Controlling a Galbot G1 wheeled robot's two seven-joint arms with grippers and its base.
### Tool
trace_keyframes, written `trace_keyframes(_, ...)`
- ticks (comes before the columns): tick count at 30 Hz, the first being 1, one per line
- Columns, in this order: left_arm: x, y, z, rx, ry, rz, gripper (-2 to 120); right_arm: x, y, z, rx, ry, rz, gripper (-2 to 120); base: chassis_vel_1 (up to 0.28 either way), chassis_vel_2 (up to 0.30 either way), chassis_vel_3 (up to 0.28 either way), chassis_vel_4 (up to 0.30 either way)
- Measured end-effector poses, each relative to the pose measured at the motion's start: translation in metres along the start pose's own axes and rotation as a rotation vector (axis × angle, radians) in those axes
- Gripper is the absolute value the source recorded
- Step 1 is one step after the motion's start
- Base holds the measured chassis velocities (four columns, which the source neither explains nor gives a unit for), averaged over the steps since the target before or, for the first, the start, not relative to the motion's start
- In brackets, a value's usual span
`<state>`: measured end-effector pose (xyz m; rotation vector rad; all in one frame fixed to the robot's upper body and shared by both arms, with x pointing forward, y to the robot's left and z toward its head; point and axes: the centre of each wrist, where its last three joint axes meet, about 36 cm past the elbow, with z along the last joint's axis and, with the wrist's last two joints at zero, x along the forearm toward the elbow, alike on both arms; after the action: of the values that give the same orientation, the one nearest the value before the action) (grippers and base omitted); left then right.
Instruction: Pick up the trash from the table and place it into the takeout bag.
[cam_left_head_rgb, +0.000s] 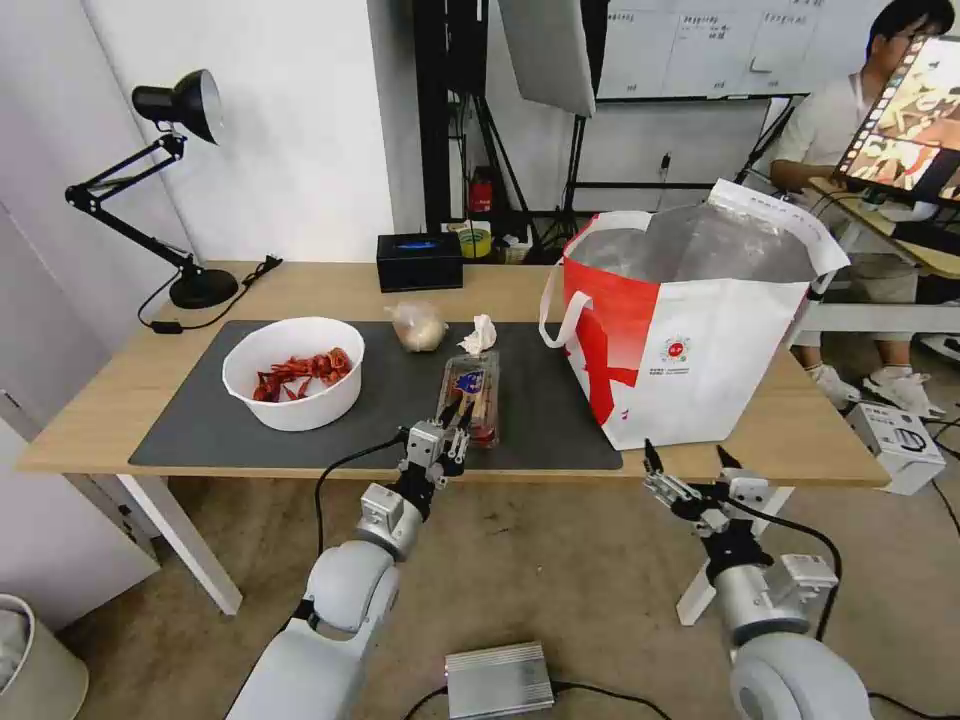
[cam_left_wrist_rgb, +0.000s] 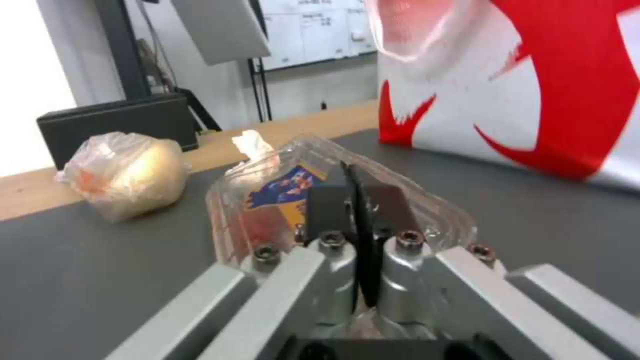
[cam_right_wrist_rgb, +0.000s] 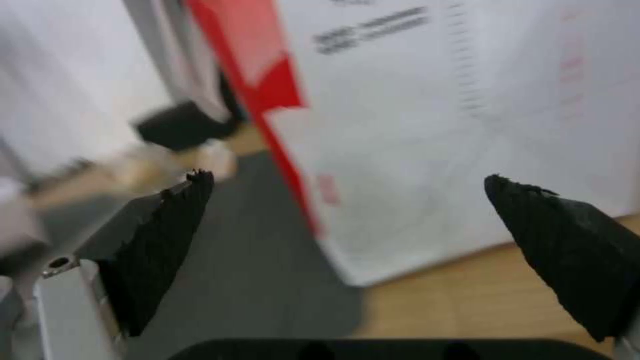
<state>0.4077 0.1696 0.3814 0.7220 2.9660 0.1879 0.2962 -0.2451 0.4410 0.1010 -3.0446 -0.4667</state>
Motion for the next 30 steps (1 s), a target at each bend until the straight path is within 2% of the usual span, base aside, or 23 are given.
trace_keyframes(3, 0.004, 0.010, 0.000, -0.049, 0.012, 0.030, 0, -0.014, 0.019, -0.014, -0.224, 0.048, -0.059, 100, 0.000, 0.000, 0.000, 0.000)
trace_keyframes(4, 0.004, 0.010, 0.000, -0.049, 0.012, 0.030, 0, -0.014, 0.019, -0.014, -0.224, 0.048, -0.059, 100, 0.000, 0.000, 0.000, 0.000)
trace_keyframes(7, 0.004, 0.013, 0.002, -0.102, 0.023, 0.053, 0, -0.034, 0.030, -0.025, -0.390, 0.099, -0.095, 100, 0.000, 0.000, 0.000, 0.000)
trace_keyframes(12, 0.000, 0.009, 0.009, -0.136, 0.033, 0.080, 0, -0.054, 0.031, -0.028, -0.475, 0.155, -0.106, 100, 0.000, 0.000, 0.000, 0.000)
trace_keyframes(15, -0.003, 0.006, 0.014, -0.166, 0.037, 0.092, 0, -0.079, 0.031, -0.028, -0.541, 0.210, -0.120, 100, 0.000, 0.000, 0.000, 0.000)
trace_keyframes(19, -0.004, 0.006, 0.015, -0.174, 0.038, 0.095, 0, -0.092, 0.033, -0.028, -0.560, 0.231, -0.133, 100, 0.000, 0.000, 0.000, 0.000)
trace_keyframes(24, -0.006, 0.013, 0.015, -0.191, 0.033, 0.086, 0, -0.132, 0.052, -0.017, -0.618, 0.277, -0.168, 100, 0.000, 0.000, 0.000, 0.000)
trace_keyframes(30, -0.006, 0.014, 0.013, -0.190, 0.029, 0.084, 0, -0.149, 0.070, -0.008, -0.655, 0.309, -0.180, 100, 0.000, 0.000, 0.000, 0.000)
